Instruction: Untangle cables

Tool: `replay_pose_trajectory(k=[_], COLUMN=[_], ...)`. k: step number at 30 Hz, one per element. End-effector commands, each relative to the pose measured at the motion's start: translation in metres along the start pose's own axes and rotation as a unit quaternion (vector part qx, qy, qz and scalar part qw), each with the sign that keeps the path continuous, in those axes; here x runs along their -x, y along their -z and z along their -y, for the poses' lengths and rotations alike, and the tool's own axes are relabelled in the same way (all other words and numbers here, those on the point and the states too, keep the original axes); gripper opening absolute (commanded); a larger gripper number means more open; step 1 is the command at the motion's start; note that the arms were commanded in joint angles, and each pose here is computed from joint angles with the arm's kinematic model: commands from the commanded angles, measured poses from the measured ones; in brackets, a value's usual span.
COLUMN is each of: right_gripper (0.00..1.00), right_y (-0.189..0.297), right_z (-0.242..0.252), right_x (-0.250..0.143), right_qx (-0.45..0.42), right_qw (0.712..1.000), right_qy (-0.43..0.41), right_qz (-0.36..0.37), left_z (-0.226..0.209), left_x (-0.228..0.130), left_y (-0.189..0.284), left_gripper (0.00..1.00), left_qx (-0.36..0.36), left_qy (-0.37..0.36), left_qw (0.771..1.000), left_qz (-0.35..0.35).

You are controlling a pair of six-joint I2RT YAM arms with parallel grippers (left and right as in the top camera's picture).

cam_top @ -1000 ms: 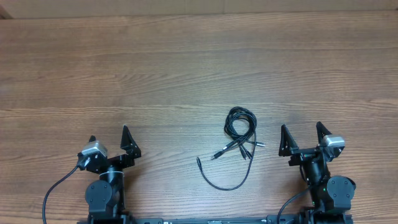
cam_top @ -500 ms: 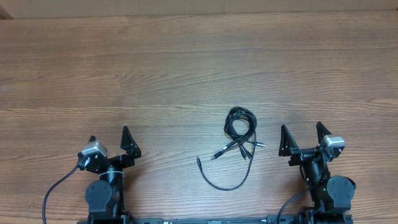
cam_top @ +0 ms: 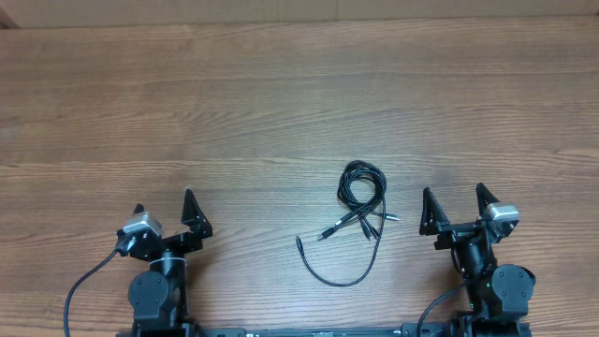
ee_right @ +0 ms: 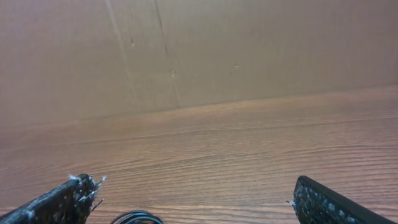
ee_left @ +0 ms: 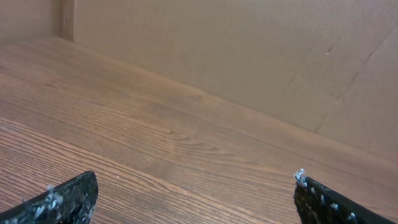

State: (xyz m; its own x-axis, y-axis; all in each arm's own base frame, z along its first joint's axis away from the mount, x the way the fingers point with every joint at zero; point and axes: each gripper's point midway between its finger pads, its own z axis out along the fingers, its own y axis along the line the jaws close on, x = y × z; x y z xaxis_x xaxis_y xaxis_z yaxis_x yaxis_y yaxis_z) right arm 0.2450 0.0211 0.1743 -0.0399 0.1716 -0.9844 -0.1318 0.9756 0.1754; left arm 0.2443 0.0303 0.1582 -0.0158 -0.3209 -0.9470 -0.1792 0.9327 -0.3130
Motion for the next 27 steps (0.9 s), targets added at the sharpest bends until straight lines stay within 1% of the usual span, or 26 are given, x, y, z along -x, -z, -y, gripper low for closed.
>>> replay_pose_trajectory(k=[1, 5, 8, 12, 16, 17, 19, 23, 25, 27], right_gripper=[1.0, 1.0, 1.0, 1.0, 1.0, 1.0, 1.0, 1.0, 1.0, 1.0], right_y=[0.0, 0.0, 0.0, 0.0, 0.0, 0.0, 0.0, 0.0, 0.0, 0.0], right_z=[0.001, 0.001, 0.001, 0.001, 0.001, 0.001, 0.001, 0.001, 0.001, 0.001], right_x=[-0.002, -0.002, -0.002, -0.002, -0.002, -0.002, -0.002, -0.002, -0.002, -0.002], right_qx=[-0.003, -0.003, -0.003, -0.003, -0.003, -0.003, -0.003, -0.003, -0.003, -0.003], right_qw=[1.0, 1.0, 1.0, 1.0, 1.0, 1.0, 1.0, 1.0, 1.0, 1.0], right_qy=[0.002, 0.002, 0.002, 0.002, 0.002, 0.002, 0.002, 0.002, 0.002, 0.002], right_qz=[0.002, 0.002, 0.003, 0.003, 0.002, 0.002, 0.002, 0.002, 0.003, 0.002], left_z=[0.0, 0.001, 0.01, 0.019, 0.028, 0.033, 0.044, 0.069, 0.084, 0.092], left_x=[0.001, 0.002, 0.01, 0.032, 0.062, 0.071, 0.079, 0.087, 0.087, 0.085], left_y=[0.0, 0.0, 0.003, 0.012, 0.023, 0.025, 0.023, 0.013, 0.004, -0.003], left_gripper=[1.0, 1.0, 1.0, 1.0, 1.0, 1.0, 1.0, 1.0, 1.0, 1.0], left_qx=[-0.003, -0.004, -0.024, -0.031, -0.028, -0.031, -0.049, -0.092, -0.12, -0.133], left_qy=[-0.013, -0.014, -0.043, -0.067, -0.085, -0.088, -0.1, -0.114, -0.126, -0.132], left_qw=[1.0, 1.0, 0.999, 0.997, 0.996, 0.995, 0.993, 0.983, 0.972, 0.961], left_qz=[0.003, 0.005, 0.009, 0.01, -0.007, -0.021, -0.042, -0.108, -0.16, -0.205])
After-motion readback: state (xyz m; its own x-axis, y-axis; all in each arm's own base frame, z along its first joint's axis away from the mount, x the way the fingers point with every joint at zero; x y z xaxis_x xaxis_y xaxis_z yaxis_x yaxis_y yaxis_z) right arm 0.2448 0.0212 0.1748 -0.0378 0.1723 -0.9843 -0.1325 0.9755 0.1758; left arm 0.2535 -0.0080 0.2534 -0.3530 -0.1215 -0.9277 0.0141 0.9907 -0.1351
